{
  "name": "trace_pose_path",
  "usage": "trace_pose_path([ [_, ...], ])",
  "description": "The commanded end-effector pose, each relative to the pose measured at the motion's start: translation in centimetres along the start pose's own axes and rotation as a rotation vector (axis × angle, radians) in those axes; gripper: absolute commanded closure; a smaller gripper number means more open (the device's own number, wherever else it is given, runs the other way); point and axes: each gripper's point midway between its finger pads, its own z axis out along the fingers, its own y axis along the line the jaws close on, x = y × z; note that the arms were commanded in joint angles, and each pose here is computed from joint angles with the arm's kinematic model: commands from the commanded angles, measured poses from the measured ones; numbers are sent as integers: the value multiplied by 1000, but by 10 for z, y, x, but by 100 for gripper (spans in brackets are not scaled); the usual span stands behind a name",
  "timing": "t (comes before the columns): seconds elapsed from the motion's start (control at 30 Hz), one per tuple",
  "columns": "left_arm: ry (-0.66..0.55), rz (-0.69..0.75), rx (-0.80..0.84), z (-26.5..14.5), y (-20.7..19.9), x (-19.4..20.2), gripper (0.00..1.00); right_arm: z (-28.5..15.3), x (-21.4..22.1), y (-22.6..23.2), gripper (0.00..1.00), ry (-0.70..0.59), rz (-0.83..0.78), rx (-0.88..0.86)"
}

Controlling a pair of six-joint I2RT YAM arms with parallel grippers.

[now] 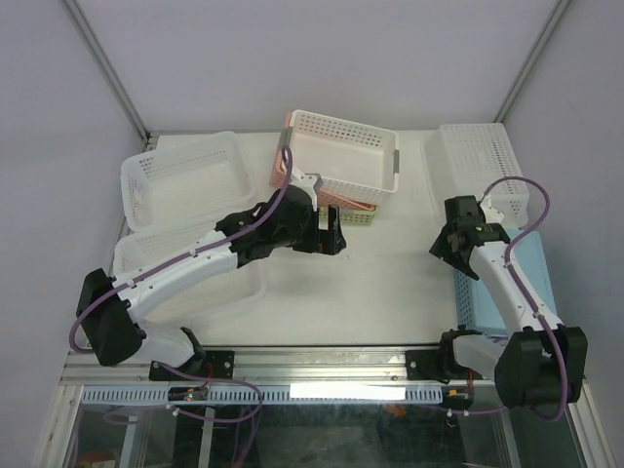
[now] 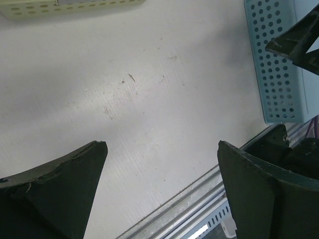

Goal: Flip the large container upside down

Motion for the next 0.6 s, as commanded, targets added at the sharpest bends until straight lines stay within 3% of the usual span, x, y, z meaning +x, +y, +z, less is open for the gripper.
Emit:
trace_pose_path([
  [0.0, -91, 34, 56, -12, -19, -35, 1, 2, -35, -12, 22, -145, 65, 80],
  [0.1, -97, 32, 65, -13, -23, -38, 1, -5, -43, -6, 22, -172, 81, 37],
  [0.2, -116, 37, 71, -17, -26, -45, 1, -20, -47, 23, 23, -154, 76, -135],
  [0.4, -177, -6, 25, -35, -9, -67, 1, -101, -51, 127, 23, -188, -63, -845],
  [0.57, -306, -111, -133, -65, 37, -85, 1, -126, -83, 165, 23, -260, -32, -908],
])
